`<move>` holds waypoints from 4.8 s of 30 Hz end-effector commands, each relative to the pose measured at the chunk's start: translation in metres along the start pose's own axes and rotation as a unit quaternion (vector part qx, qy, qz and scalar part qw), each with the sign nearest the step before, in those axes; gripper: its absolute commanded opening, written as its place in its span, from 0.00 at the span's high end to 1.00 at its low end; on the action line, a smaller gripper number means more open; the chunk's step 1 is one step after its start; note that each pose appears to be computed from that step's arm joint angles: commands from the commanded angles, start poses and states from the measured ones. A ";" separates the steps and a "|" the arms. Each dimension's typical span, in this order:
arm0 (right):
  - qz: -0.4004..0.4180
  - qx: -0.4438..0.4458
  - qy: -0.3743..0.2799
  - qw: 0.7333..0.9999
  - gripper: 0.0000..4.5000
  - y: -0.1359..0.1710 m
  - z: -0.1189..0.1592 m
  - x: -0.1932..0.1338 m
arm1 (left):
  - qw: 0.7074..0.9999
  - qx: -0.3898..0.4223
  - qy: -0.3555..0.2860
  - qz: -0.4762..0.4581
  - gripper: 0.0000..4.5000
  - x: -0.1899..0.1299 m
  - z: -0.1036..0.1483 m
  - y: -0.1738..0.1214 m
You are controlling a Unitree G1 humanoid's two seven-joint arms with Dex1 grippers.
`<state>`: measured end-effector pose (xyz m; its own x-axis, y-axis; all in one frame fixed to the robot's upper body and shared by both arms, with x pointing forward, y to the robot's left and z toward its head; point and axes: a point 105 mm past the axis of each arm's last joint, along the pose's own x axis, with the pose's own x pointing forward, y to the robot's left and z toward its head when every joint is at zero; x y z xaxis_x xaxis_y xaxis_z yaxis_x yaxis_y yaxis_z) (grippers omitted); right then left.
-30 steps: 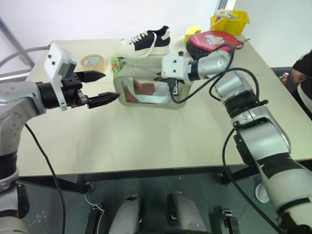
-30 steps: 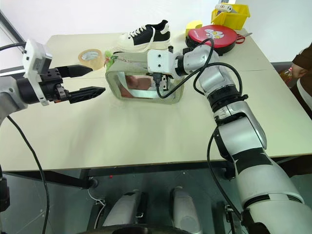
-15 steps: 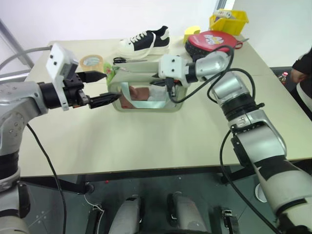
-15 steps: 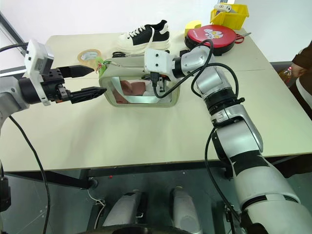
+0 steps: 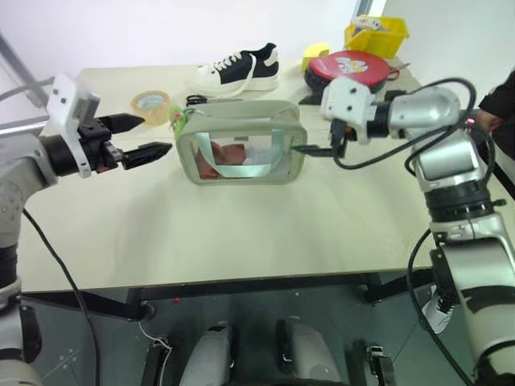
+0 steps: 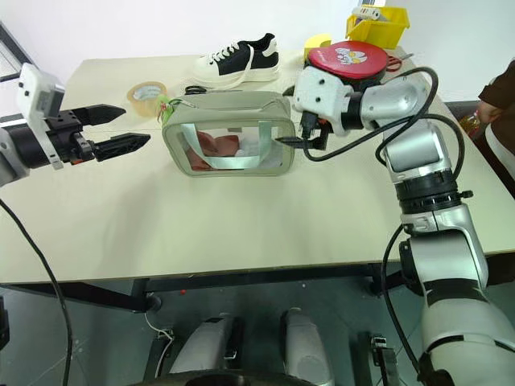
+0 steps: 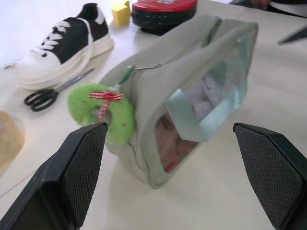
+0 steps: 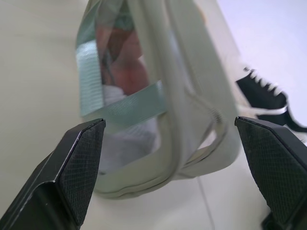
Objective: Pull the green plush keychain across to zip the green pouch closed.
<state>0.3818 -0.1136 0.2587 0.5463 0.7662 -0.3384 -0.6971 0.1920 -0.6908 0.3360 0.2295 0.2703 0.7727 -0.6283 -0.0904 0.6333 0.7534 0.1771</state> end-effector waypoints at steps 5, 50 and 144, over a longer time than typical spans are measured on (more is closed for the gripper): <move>-0.029 0.014 -0.012 0.999 0.54 -0.007 -0.003 0.010 | 0.998 -0.021 -0.043 0.037 0.00 0.010 0.004 0.023; -0.018 0.000 -0.022 1.000 1.00 0.007 0.004 0.020 | 0.980 -0.170 -0.087 0.060 0.19 0.108 -0.039 0.041; -0.035 0.018 -0.014 0.999 1.00 -0.005 -0.005 0.016 | 0.998 0.054 0.039 -0.013 0.98 0.057 -0.042 -0.015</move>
<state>0.3953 -0.1047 0.2398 0.5685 0.7641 -0.3048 -0.6994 0.2539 -0.6681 0.3740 0.1823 0.2020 0.7247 -0.6488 -0.2323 0.6891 0.6820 0.2449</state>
